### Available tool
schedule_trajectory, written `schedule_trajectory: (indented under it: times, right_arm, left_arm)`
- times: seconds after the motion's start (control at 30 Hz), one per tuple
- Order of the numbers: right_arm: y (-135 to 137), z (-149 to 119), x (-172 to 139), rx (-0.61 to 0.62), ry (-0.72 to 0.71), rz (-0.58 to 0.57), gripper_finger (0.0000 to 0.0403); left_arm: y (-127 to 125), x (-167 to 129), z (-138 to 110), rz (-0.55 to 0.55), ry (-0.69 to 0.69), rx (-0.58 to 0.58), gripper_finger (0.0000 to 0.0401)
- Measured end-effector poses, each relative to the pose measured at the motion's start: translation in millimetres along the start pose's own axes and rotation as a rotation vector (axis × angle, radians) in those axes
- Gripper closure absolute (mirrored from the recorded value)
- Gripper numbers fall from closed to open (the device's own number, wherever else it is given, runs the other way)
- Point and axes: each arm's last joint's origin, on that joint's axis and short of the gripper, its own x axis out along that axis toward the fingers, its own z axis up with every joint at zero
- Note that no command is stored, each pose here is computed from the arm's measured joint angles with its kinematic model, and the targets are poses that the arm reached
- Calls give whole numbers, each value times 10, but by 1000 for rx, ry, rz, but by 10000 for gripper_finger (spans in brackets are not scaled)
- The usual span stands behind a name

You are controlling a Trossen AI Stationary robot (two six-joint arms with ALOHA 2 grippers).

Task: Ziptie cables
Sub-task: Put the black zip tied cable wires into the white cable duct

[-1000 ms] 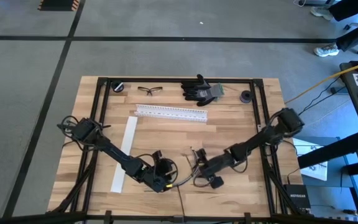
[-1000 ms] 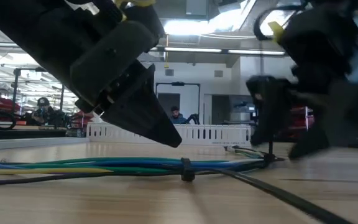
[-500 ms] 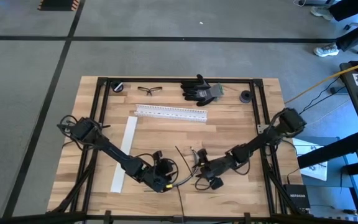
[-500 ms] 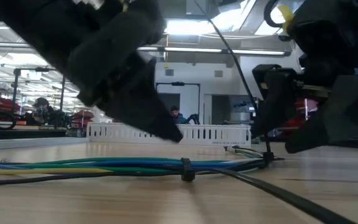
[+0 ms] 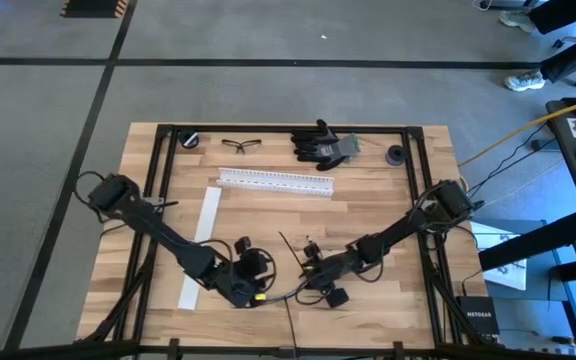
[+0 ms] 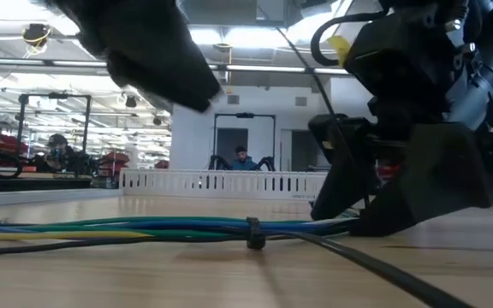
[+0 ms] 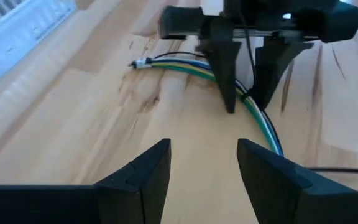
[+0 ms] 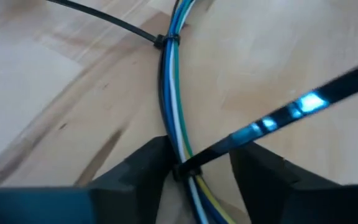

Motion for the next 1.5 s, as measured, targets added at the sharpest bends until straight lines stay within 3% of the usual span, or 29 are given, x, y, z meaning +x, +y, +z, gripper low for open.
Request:
schedule_trajectory:
  times: [0.27,0.57,0.8,1.0,1.17,1.3,1.5]
  right_arm:
    - [21,-31,7,0,31,28,390]
    - [-129,241,-148,44,73,4,398]
    - [-468,629,-529,52,160,-152,401]
    - [-923,1010,-866,94,217,-274,401]
    - [-1246,1221,-1085,133,219,-351,402]
    - [-1379,1224,-1128,160,210,-377,402]
    - [-1420,1209,-1121,166,201,-395,402]
  left_arm:
    - [100,-319,118,1,2,-15,233]
    - [240,-612,345,-1,-86,7,233]
    - [504,-823,503,102,-129,120,233]
    - [707,-715,623,166,-94,240,233]
    - [964,-537,682,147,45,240,232]
    - [1075,-445,694,45,136,217,232]
    - [1188,-336,527,66,206,317,232]
